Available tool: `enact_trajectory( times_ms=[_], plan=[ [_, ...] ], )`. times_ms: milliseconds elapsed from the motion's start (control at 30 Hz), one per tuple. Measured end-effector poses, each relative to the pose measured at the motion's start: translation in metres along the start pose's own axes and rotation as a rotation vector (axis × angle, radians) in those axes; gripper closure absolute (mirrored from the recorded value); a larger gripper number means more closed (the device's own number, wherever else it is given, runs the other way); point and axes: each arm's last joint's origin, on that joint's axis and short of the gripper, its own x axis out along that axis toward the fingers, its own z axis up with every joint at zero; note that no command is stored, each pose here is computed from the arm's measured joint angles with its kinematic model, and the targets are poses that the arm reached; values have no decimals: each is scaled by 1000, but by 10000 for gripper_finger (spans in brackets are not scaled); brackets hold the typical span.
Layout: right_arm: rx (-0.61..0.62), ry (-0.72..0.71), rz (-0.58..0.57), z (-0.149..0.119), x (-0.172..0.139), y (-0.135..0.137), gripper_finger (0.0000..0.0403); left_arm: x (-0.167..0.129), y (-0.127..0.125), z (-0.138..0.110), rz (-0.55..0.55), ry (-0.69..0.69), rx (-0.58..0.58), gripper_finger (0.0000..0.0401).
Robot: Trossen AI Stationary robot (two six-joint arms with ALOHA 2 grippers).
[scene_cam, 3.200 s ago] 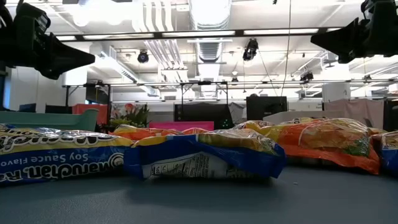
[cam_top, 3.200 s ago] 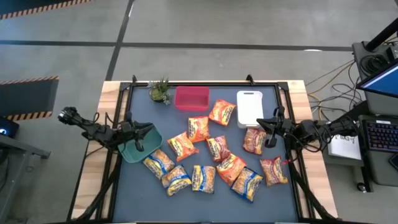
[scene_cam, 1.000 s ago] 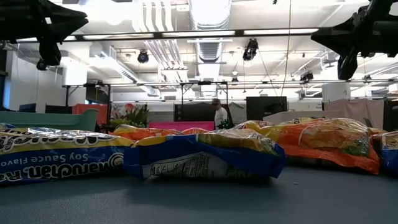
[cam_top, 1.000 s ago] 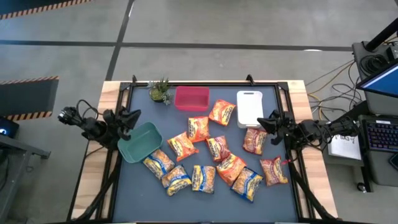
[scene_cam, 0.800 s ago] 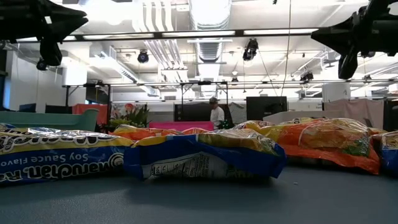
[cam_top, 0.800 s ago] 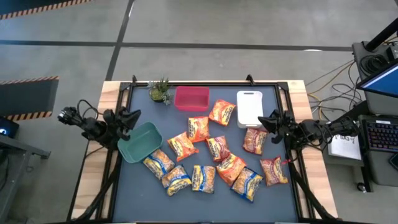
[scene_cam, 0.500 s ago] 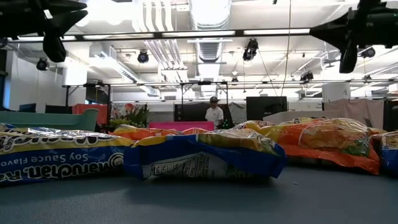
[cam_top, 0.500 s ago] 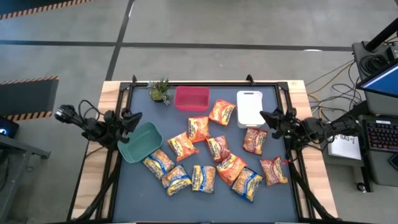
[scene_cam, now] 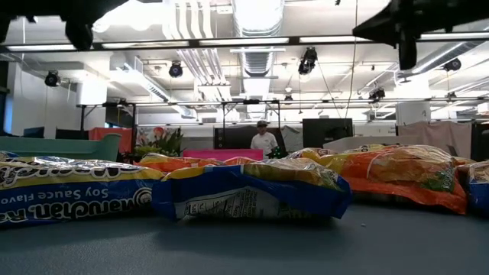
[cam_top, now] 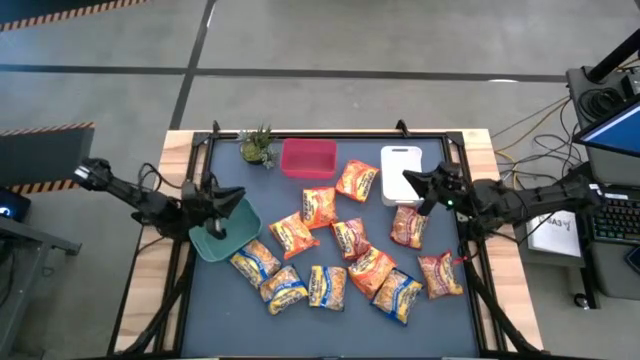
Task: Sort Maruchan noodles
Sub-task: Put the red noodle pack into the white bin
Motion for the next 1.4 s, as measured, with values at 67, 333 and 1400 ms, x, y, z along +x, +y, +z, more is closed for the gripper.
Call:
enact_trajectory(
  times_ms=[67, 333, 1400],
  plan=[
    [-14, 47, -24, 6, 5, 6, 394, 8, -8, 3, -2, 66, 67, 363],
    [-66, 188, -85, 20, 21, 27, 394, 45, -43, 5, 13, 324, 310, 363],
    [292, 945, -86, -65, 63, 39, 394, 215, -47, -179, -396, 893, 515, 363]
  ],
)
